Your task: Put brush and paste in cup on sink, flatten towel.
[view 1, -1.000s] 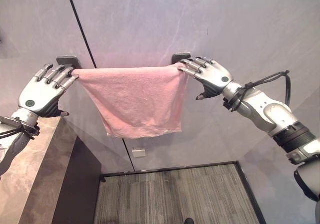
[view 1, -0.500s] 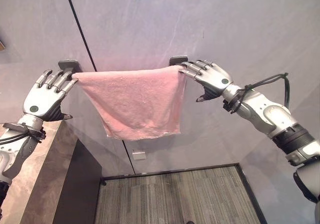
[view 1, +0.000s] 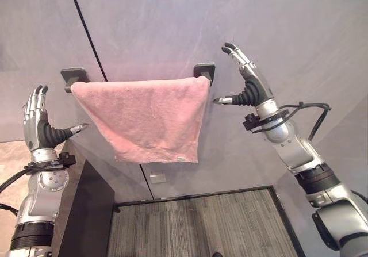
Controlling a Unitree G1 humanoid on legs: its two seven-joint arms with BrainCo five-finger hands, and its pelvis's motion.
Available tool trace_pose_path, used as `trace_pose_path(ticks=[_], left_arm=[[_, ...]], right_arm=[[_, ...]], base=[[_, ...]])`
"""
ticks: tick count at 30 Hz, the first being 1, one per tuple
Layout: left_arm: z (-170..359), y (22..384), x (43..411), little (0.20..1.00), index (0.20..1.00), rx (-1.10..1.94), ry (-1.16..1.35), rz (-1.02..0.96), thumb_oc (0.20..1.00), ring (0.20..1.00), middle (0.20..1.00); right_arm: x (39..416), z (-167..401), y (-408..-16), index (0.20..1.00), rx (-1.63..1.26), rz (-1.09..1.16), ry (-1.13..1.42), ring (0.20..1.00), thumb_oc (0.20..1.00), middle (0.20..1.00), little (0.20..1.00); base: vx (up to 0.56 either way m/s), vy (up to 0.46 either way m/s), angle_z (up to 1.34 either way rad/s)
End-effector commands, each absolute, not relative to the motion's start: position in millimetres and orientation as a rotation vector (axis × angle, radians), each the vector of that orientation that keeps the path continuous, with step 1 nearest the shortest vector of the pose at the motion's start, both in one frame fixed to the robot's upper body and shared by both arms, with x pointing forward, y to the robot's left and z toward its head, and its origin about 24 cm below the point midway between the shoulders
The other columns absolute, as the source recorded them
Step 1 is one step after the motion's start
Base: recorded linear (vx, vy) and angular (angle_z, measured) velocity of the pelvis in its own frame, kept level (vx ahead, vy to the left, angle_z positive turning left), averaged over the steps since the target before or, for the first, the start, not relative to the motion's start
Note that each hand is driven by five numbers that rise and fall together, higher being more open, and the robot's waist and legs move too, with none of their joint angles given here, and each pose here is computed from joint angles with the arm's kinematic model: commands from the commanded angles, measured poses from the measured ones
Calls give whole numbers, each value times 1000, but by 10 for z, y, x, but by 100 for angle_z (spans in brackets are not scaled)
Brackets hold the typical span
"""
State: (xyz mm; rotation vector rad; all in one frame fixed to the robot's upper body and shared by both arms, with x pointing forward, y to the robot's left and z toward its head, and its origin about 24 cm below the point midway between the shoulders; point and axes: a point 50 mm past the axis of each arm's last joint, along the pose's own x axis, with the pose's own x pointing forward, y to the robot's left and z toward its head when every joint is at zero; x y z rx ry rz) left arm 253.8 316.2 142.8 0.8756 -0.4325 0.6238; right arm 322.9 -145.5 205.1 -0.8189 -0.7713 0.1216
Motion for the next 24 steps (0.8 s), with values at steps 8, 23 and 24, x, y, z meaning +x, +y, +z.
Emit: trace_pose_path(ticks=[8,23,24], left_arm=[[1546,2781,2258,1000,1000,535,-681,559,1000,1000,1000],[-283,2466,1889,1000,1000,194,131,347,1000,1000,1000],[-334,2448,1858,1000,1000,191,156,343,1000,1000,1000]], right_arm=[[3048,1753,-2028,1000,-712,-131,-675,1000,1000,1000,1000],[2353,-371,-2202,1000,-33,-198,212,1000,1000,1000,1000],[2341,-374,-2192,1000,-28,-191,214,1000,1000,1000,1000]], base=[[-9,-1,1],[-25,-13,16],[26,5,14]])
